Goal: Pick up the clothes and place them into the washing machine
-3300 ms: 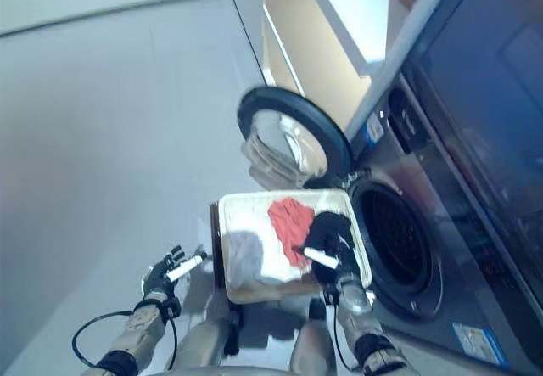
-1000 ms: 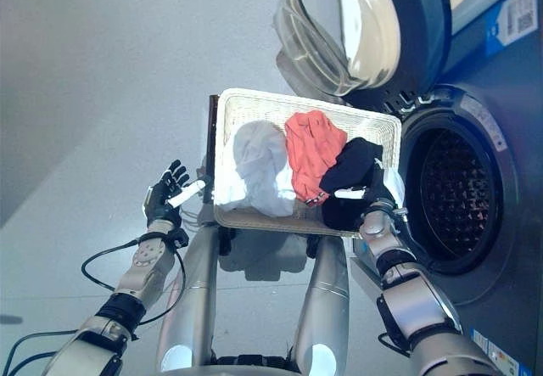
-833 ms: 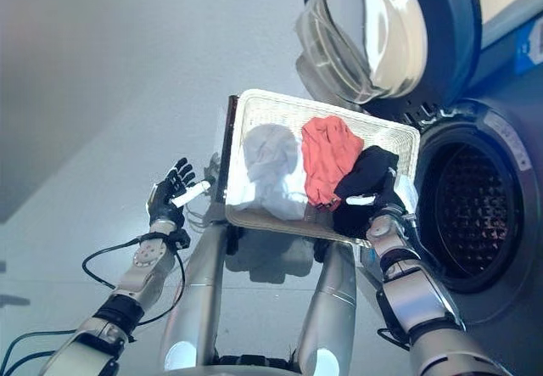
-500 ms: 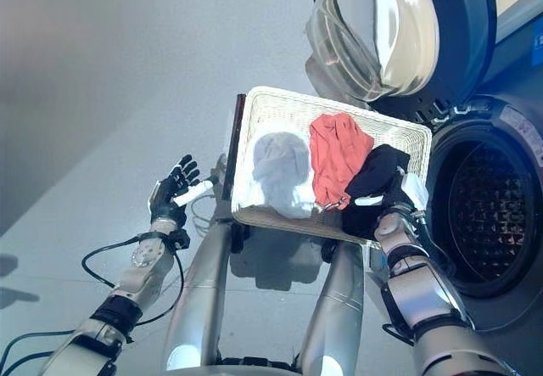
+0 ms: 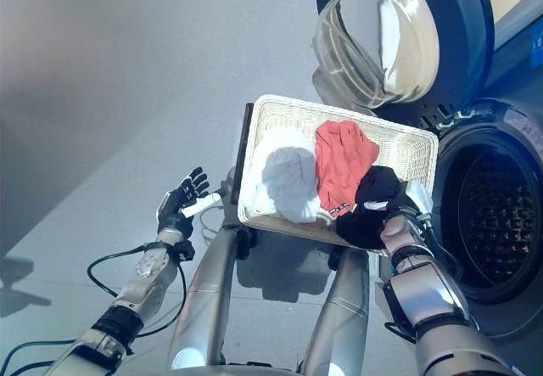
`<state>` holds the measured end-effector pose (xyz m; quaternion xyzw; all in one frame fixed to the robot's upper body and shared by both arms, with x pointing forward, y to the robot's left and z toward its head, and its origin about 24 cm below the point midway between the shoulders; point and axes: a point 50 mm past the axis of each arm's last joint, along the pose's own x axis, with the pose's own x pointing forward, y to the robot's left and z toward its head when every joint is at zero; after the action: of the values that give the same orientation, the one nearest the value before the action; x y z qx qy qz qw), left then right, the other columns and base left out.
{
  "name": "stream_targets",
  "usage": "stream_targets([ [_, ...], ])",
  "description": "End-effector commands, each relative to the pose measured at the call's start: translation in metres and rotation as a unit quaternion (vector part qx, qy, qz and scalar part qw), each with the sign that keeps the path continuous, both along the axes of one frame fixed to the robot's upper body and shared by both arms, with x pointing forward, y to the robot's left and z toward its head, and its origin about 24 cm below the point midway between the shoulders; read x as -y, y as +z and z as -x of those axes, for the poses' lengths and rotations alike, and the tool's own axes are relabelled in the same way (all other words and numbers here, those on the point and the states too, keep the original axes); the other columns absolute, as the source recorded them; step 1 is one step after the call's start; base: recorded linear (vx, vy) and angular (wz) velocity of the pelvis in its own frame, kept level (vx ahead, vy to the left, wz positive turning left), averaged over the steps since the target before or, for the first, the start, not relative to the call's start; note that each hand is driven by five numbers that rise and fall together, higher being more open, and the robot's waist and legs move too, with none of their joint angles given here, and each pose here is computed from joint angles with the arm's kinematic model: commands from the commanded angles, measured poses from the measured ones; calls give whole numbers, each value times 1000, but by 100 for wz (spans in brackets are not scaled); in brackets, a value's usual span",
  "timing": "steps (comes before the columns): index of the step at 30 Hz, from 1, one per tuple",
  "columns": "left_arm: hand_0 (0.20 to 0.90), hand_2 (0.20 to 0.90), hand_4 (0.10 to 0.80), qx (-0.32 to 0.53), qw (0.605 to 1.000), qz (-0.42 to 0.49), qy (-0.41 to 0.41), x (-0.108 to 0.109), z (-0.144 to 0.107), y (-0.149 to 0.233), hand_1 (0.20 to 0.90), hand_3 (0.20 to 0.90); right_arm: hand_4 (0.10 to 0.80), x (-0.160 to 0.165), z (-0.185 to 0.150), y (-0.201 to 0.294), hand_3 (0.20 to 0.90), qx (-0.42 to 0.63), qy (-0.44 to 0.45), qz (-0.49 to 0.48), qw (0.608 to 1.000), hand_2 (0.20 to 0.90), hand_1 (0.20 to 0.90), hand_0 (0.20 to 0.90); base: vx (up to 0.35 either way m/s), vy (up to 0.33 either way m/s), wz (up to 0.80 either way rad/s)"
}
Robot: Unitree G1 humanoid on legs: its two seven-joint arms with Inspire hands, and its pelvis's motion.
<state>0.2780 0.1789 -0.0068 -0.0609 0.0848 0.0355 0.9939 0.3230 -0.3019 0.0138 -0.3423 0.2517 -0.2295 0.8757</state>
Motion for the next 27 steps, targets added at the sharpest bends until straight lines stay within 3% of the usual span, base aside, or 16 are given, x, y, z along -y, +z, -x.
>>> stream_targets([
  [1,900,900,800,65,998,11,21,-3,-4,23,900,900,300,19,11,2,200,64,-60,-52,995,200,200,200,42,-24,-7],
  [3,900,900,800,61,997,12,34,-5,-4,21,900,900,300,21,12,6,200,161,-128,-161,965,200,200,200,12,-11,-4],
  [4,900,900,800,65,997,14,47,-8,-5,23,900,900,300,18,14,5,200,242,-171,-257,920,200,200,200,-29,2,-6],
  [6,900,900,800,66,996,15,52,-9,-5,23,900,900,300,17,17,2,200,272,-188,-292,897,200,200,200,3,1,-15],
  [7,900,900,800,61,996,22,65,-12,-4,20,900,900,300,17,23,1,200,343,-228,-362,836,200,200,200,33,-4,-17],
  [8,900,900,800,61,996,21,65,-12,-4,20,900,900,300,17,23,1,200,343,-228,-362,836,200,200,200,51,-5,-22],
  [9,900,900,800,58,995,30,73,-13,-4,18,900,900,300,15,25,2,200,394,-243,-411,785,200,200,200,34,2,-18],
  [12,900,900,800,42,993,55,92,-12,-2,11,900,900,300,1,32,0,200,473,-249,-497,684,200,200,200,59,-10,-24],
  [13,900,900,800,33,993,65,97,-10,-2,8,900,900,300,-9,36,-4,200,511,-256,-545,614,200,200,200,68,-7,-36],
  [16,900,900,800,24,992,82,95,-4,-2,4,900,900,300,-20,40,-9,200,549,-276,-595,517,200,200,200,51,4,-19],
  [20,900,900,800,19,991,101,91,1,-2,2,900,900,300,-20,41,-10,200,579,-300,-610,450,200,200,200,38,-7,-16],
  [27,900,900,800,14,991,108,81,6,-1,0,900,900,300,0,26,11,200,619,-330,-602,381,200,200,200,22,-7,-2],
])
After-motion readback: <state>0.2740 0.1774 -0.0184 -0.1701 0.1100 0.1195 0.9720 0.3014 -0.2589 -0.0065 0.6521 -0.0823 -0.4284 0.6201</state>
